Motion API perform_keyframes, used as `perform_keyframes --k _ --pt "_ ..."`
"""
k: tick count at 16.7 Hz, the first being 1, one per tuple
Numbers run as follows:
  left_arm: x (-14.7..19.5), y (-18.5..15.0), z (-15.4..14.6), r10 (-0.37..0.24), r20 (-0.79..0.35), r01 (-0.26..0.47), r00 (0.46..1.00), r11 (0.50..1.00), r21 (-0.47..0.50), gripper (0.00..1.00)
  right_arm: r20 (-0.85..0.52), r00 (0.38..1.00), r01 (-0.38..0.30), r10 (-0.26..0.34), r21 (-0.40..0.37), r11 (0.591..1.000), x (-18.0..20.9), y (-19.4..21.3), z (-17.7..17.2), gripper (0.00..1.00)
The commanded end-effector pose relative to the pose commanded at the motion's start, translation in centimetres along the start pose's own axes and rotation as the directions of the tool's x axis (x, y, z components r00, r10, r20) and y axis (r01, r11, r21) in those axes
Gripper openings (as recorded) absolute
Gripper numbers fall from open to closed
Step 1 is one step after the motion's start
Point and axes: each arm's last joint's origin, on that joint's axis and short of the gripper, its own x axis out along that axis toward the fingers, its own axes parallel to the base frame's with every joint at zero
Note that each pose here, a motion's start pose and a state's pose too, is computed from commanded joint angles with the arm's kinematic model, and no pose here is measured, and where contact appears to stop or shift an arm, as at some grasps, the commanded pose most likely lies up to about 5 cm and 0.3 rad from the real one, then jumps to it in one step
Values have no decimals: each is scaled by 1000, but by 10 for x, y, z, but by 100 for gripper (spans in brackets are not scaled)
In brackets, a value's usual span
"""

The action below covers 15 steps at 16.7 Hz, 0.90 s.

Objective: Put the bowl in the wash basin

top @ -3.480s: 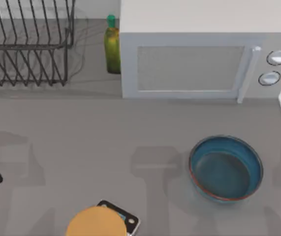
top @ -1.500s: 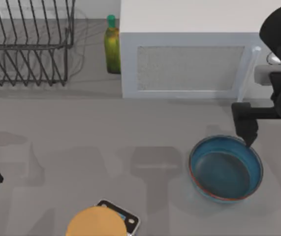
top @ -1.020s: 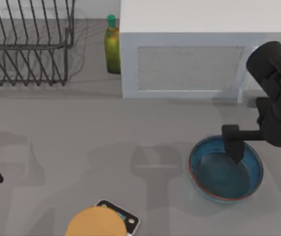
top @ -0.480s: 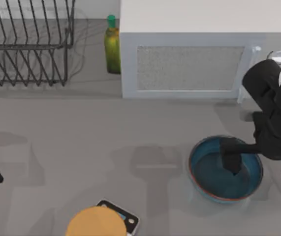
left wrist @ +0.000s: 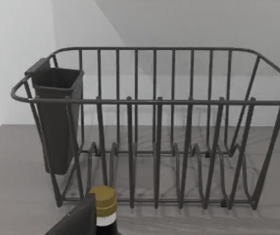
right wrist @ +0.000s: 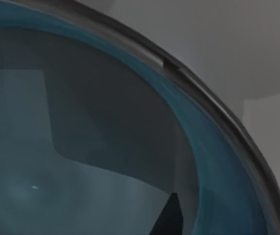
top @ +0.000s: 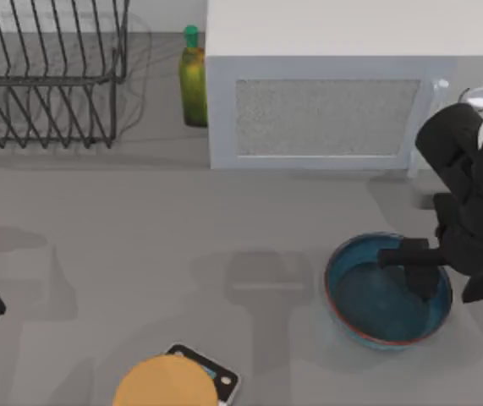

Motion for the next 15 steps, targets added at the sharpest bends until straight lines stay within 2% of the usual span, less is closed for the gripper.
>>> perform_keyframes --k 4,15 --pt "0 0 0 0 0 0 1000 1000 0 100 0 1000 0 0 0 1000 0 0 0 2" --pt "0 0 0 0 0 0 1000 1000 0 100 3 1000 -1 1 0 1000 -4 1 2 0"
